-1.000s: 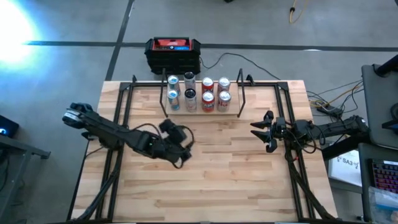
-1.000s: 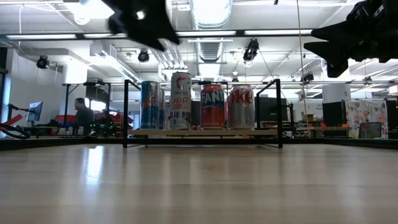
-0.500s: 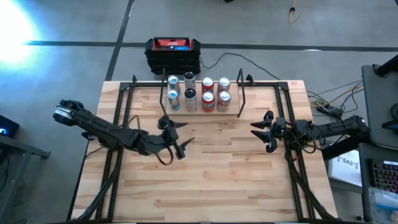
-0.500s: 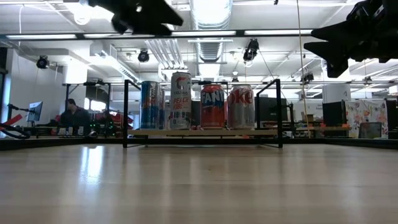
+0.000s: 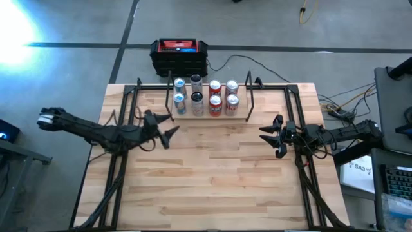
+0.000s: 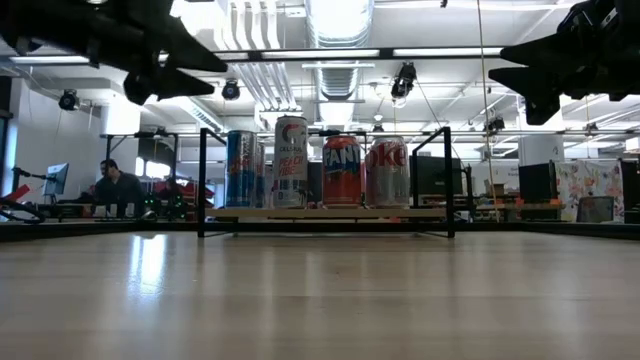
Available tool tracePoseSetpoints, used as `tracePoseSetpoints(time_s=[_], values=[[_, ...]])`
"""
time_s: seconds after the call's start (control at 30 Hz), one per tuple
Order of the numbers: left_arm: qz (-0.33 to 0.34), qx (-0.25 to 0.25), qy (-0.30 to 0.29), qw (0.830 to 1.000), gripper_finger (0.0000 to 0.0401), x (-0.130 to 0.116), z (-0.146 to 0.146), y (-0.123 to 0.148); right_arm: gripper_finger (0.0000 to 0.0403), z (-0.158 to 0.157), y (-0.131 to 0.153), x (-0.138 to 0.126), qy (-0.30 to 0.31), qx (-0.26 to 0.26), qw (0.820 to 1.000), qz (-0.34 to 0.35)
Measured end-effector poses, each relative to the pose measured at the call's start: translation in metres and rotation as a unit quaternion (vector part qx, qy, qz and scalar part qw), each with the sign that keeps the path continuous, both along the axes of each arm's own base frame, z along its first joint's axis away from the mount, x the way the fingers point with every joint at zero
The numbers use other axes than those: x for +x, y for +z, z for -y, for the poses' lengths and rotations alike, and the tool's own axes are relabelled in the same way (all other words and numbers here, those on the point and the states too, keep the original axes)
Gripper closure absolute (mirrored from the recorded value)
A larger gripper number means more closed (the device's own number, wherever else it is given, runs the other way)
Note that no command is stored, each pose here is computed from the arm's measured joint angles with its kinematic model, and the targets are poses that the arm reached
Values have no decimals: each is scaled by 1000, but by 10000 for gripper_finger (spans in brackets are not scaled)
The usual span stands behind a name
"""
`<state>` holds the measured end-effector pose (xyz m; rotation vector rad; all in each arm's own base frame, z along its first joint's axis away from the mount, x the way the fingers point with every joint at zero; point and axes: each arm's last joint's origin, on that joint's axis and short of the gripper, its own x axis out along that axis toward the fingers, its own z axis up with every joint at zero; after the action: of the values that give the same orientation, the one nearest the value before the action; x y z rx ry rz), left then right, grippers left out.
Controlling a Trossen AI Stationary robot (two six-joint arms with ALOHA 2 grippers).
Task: Place canned beverage on shelf
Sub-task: Return to Home Position
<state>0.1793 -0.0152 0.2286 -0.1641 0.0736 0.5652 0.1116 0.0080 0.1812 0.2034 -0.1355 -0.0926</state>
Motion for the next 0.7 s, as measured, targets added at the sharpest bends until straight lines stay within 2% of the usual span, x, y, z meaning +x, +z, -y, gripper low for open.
tracePoseSetpoints(time_s=[0.43, 0.7], values=[[49, 49, -3, 998, 97, -50, -19, -11, 245, 0, 0, 0, 0, 0, 1000, 0], [71, 48, -3, 996, 97, -68, -25, -38, 245, 0, 0, 0, 0, 0, 1000, 0]])
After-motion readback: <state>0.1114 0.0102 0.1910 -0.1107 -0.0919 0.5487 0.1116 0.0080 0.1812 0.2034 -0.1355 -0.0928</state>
